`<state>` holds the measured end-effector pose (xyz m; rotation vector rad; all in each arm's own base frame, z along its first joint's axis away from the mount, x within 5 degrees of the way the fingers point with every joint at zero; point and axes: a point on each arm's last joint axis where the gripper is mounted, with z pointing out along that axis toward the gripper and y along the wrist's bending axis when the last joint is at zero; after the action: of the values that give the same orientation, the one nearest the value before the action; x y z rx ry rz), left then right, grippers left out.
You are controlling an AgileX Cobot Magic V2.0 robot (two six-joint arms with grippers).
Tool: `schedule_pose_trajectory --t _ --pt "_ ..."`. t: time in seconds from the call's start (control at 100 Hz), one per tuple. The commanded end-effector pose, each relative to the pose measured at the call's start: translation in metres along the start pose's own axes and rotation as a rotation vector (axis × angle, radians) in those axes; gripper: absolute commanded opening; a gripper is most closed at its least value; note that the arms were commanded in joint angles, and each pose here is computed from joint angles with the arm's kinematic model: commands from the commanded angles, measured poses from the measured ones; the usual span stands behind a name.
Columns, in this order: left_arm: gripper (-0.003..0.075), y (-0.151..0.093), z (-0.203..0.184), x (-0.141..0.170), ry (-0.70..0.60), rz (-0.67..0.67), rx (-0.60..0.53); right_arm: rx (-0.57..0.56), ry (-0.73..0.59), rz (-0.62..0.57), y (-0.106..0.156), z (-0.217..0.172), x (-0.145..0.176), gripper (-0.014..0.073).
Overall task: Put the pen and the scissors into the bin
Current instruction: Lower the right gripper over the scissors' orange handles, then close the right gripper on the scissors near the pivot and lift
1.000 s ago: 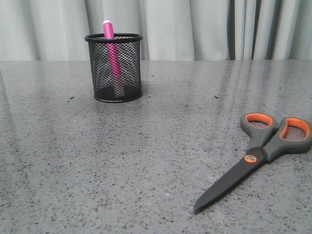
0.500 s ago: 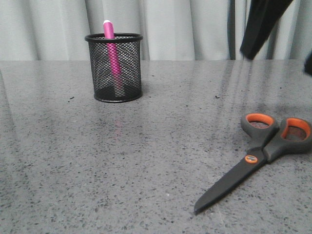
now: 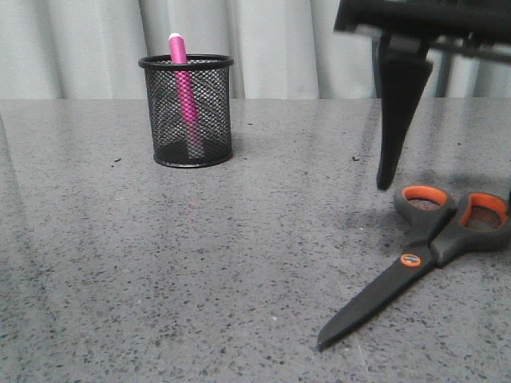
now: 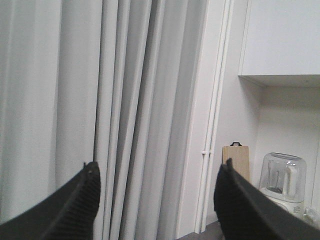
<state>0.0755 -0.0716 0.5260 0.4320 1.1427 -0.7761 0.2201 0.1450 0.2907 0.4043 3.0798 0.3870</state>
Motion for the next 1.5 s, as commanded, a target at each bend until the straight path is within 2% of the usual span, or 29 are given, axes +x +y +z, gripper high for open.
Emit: schedule_pose_trajectory --t 0.0,0.41,0.58,0.75,0.85,0.92,1.08,1.22,1.35,1.49 --pt "0.0441 -0.003 -0.007 -0.013 -0.055 -0.004 0.002 -0.002 0.001 -0.002 0.006 -0.005 0.000 0.0486" --pt "0.0441 -0.012 -0.015 -0.016 -0.048 0.012 0.077 0.051 0.043 0.040 0.022 0.031 -0.007 0.0463" --pt "0.0441 -0.014 -0.017 -0.017 -0.052 0.014 0.089 0.107 -0.021 0.034 0.018 0.038 -0.017 0.0375" --pt "0.0441 -0.015 -0.019 -0.017 -0.052 0.019 0.091 0.160 -0.102 0.058 0.014 0.038 -0.025 0.0358" --pt "0.0441 -0.015 -0.019 -0.017 -0.047 0.019 0.096 0.201 -0.091 0.057 0.012 0.046 -0.028 0.0349" --pt "0.0441 -0.015 -0.019 -0.016 -0.041 0.020 0.102 0.223 -0.079 0.056 0.011 0.052 -0.030 0.0300" --pt "0.0441 -0.018 -0.019 -0.014 -0.017 0.022 0.125 0.249 -0.058 0.055 0.013 0.068 -0.036 0.0102" --pt "0.0441 -0.019 -0.023 -0.015 -0.017 0.024 0.137 0.278 -0.039 -0.025 0.012 0.076 -0.038 -0.0072" --pt "0.0441 -0.021 -0.028 -0.018 -0.022 0.032 0.146 0.302 -0.079 -0.078 0.010 0.074 -0.043 -0.0076" --pt "0.0441 -0.022 -0.033 -0.021 -0.036 0.040 0.146 0.260 -0.236 -0.138 0.017 0.047 -0.052 -0.0076"
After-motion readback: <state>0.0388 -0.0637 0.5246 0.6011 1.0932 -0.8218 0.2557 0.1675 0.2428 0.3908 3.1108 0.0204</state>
